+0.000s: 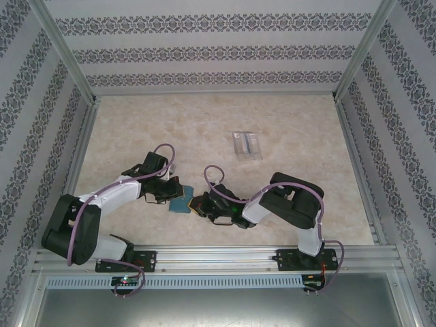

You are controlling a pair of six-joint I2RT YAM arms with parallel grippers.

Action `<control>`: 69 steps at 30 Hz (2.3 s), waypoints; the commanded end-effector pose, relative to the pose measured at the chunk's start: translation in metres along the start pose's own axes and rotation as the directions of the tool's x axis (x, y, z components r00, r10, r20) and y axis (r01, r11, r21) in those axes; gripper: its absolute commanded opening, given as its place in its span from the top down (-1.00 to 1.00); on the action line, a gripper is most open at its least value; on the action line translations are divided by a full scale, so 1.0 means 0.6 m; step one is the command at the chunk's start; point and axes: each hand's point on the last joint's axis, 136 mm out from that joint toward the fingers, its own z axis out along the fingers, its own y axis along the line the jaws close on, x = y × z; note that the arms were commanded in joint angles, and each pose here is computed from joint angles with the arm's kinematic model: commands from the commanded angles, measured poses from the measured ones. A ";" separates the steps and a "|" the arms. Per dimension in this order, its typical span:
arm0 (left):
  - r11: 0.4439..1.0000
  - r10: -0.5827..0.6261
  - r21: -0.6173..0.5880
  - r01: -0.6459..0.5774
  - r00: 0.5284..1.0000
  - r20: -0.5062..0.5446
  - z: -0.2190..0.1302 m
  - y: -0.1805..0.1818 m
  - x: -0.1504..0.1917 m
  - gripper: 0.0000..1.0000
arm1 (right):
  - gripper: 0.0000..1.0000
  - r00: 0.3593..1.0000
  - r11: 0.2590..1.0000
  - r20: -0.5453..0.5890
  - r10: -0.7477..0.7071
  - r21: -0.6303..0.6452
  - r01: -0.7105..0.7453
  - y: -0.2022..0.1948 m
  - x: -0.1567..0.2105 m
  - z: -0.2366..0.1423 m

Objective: Put the credit cards into the card holder

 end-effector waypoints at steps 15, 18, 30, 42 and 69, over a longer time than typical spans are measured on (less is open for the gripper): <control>0.994 -0.019 -0.105 0.016 0.999 -0.030 0.007 0.040 0.009 1.00 | 1.00 0.998 0.995 0.019 0.056 0.086 -0.057 -0.059 -0.010 -0.005; 0.993 -0.025 -0.117 0.019 0.998 -0.050 0.016 0.048 0.013 1.00 | 1.00 0.998 0.995 0.016 0.062 0.081 -0.063 -0.058 -0.009 -0.005; 0.990 -0.030 -0.138 0.023 0.999 -0.046 0.013 0.059 0.020 1.00 | 1.00 0.997 0.993 0.024 0.074 0.085 -0.076 -0.064 -0.013 -0.005; 0.991 -0.043 -0.127 0.035 0.998 -0.056 0.017 0.067 0.038 1.00 | 1.00 0.996 0.993 0.029 0.081 0.090 -0.083 -0.065 -0.018 -0.004; 0.992 -0.065 -0.106 0.062 0.998 -0.021 0.020 0.079 0.051 1.00 | 0.81 1.000 0.999 0.017 -0.007 0.051 0.006 -0.018 -0.039 -0.012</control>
